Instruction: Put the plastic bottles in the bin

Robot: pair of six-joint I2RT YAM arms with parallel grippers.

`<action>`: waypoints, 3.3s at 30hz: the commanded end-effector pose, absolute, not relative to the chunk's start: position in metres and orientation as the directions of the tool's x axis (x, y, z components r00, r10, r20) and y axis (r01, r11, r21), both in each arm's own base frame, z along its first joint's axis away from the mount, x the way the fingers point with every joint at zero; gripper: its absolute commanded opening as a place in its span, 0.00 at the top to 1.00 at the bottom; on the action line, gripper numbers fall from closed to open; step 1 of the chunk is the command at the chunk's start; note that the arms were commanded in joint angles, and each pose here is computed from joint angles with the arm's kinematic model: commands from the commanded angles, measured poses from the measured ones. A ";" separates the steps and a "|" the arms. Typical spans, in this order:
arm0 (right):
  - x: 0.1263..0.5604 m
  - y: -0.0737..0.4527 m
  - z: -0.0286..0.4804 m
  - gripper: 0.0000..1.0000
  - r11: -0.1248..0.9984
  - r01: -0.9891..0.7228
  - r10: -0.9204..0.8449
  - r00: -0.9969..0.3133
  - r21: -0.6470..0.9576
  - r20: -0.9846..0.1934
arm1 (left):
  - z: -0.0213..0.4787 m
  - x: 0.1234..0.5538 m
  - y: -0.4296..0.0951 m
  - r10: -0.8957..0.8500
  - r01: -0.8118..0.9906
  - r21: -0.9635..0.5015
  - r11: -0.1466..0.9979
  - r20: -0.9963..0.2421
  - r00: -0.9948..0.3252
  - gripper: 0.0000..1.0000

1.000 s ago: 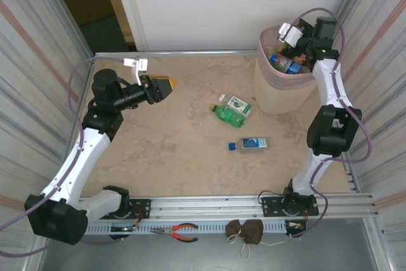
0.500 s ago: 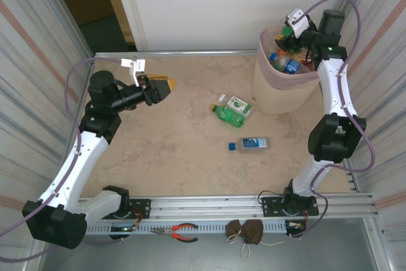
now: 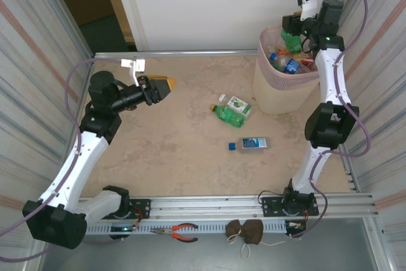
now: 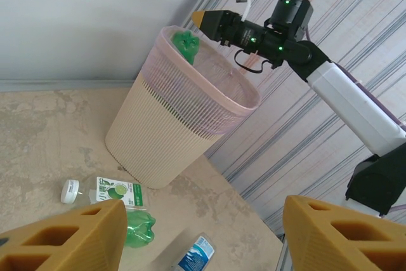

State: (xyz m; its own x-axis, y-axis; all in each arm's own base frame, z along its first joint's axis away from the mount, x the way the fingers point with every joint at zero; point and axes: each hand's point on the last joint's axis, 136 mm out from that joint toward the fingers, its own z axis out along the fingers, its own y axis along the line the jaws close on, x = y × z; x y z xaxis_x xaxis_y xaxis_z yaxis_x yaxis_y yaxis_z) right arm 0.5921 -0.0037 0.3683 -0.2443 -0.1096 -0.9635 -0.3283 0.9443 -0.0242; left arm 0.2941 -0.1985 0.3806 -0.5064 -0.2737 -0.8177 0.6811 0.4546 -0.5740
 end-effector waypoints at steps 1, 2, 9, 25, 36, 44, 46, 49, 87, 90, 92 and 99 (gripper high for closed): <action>0.590 0.002 0.343 0.56 0.946 -0.311 -0.026 -0.355 0.092 -0.935 | 0.385 0.295 -0.195 -0.296 0.687 -0.565 0.457 -0.825 -0.482 0.34; 0.588 0.006 0.337 0.57 0.940 -0.323 -0.020 -0.372 0.109 -0.928 | 0.384 0.296 -0.195 -0.299 0.684 -0.568 0.458 -0.823 -0.483 0.34; 0.569 0.029 0.295 0.61 0.922 -0.353 -0.031 -0.472 0.157 -0.881 | 0.379 0.298 -0.196 -0.304 0.677 -0.582 0.450 -0.813 -0.497 0.34; 0.538 0.007 0.230 0.63 0.973 -0.209 -0.063 -0.661 0.102 -0.748 | 0.369 0.301 -0.203 -0.306 0.667 -0.600 0.442 -0.799 -0.517 0.34; 0.541 0.007 0.277 0.58 0.974 -0.183 0.002 -0.587 0.135 -0.810 | 0.368 0.300 -0.206 -0.305 0.669 -0.601 0.438 -0.799 -0.518 0.35; 0.514 0.033 0.341 0.52 0.966 -0.232 -0.017 -0.489 0.111 -0.872 | 0.374 0.298 -0.207 -0.308 0.680 -0.591 0.435 -0.807 -0.504 0.34; 0.503 0.041 0.350 0.52 0.965 -0.244 -0.028 -0.478 0.101 -0.878 | 0.373 0.299 -0.207 -0.307 0.679 -0.591 0.436 -0.807 -0.505 0.34; 0.487 0.056 0.361 0.51 0.960 -0.263 -0.042 -0.465 0.093 -0.884 | 0.373 0.298 -0.207 -0.303 0.680 -0.588 0.438 -0.809 -0.504 0.34; 0.418 0.292 0.100 0.49 0.646 -0.744 -0.754 -0.587 -0.168 -0.296 | 0.334 0.279 -0.187 -0.246 0.607 -0.578 0.545 -0.803 -0.543 0.34; 0.428 0.294 0.086 0.47 0.629 -0.748 -0.774 -0.576 -0.210 -0.263 | 0.332 0.277 -0.186 -0.245 0.603 -0.579 0.548 -0.801 -0.546 0.34; 0.434 0.291 0.079 0.47 0.619 -0.749 -0.784 -0.573 -0.236 -0.237 | 0.331 0.278 -0.185 -0.246 0.600 -0.581 0.551 -0.799 -0.549 0.34; 0.439 0.290 0.053 0.45 0.582 -0.774 -0.813 -0.557 -0.249 -0.172 | 0.330 0.278 -0.185 -0.246 0.596 -0.583 0.552 -0.797 -0.552 0.34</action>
